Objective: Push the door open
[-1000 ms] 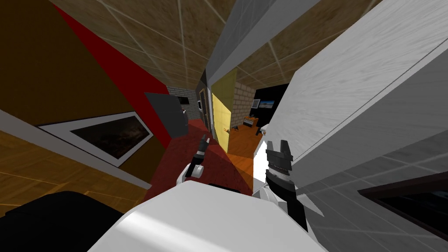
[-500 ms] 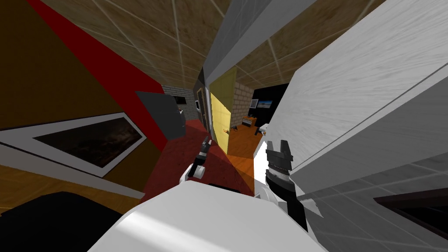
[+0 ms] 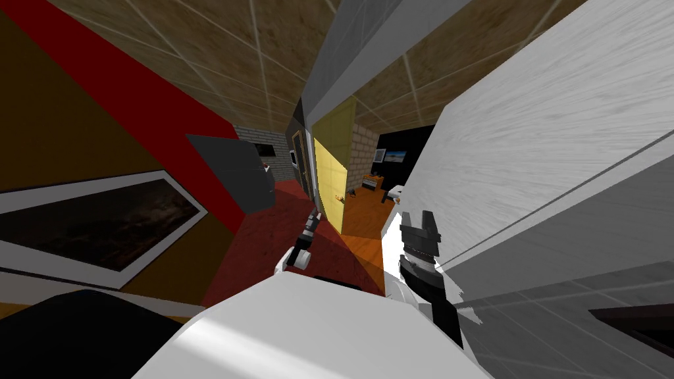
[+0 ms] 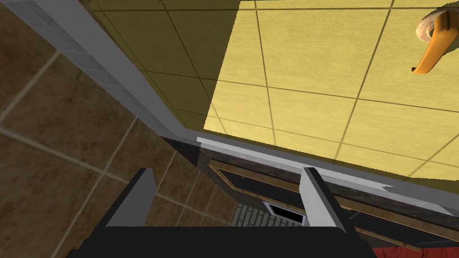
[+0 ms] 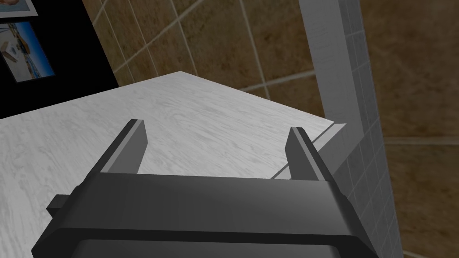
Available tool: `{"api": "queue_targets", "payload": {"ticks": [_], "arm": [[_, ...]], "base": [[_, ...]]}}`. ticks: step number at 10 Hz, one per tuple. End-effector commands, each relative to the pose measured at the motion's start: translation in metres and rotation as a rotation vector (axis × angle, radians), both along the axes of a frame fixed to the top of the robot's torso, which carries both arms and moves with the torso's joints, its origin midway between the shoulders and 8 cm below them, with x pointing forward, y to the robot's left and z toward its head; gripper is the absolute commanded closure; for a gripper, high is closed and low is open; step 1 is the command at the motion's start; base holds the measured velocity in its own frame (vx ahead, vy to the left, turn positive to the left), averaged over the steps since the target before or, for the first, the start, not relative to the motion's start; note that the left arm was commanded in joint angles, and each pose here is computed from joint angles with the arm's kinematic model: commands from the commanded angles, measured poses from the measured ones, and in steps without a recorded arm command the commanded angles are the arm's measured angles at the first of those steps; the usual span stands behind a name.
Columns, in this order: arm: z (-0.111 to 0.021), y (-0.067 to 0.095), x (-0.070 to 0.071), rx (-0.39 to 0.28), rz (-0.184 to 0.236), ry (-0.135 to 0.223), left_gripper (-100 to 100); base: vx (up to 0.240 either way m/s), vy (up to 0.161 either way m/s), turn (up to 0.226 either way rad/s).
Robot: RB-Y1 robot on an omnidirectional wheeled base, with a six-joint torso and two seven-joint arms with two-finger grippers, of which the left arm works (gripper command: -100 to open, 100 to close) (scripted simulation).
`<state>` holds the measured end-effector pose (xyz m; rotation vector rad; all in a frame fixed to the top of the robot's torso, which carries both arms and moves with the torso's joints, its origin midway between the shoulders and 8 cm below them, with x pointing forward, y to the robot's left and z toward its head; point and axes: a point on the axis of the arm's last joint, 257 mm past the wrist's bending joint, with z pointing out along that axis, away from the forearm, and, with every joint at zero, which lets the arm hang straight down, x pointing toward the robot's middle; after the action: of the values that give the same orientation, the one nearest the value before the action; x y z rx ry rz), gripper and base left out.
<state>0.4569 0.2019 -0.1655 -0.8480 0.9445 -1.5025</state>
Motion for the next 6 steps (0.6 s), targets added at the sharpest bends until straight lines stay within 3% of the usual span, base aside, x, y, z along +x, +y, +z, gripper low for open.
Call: {"api": "queue_targets", "payload": {"ticks": [1,6], "arm": [[-0.009,-0.005,0.004,0.002,-0.013,0.017,-100],[-0.039,-0.022,0.011,0.009,-0.054,0.068,-100]], "base": [[0.085,0.059,-0.071],[0.084,0.073,-0.072]]}}
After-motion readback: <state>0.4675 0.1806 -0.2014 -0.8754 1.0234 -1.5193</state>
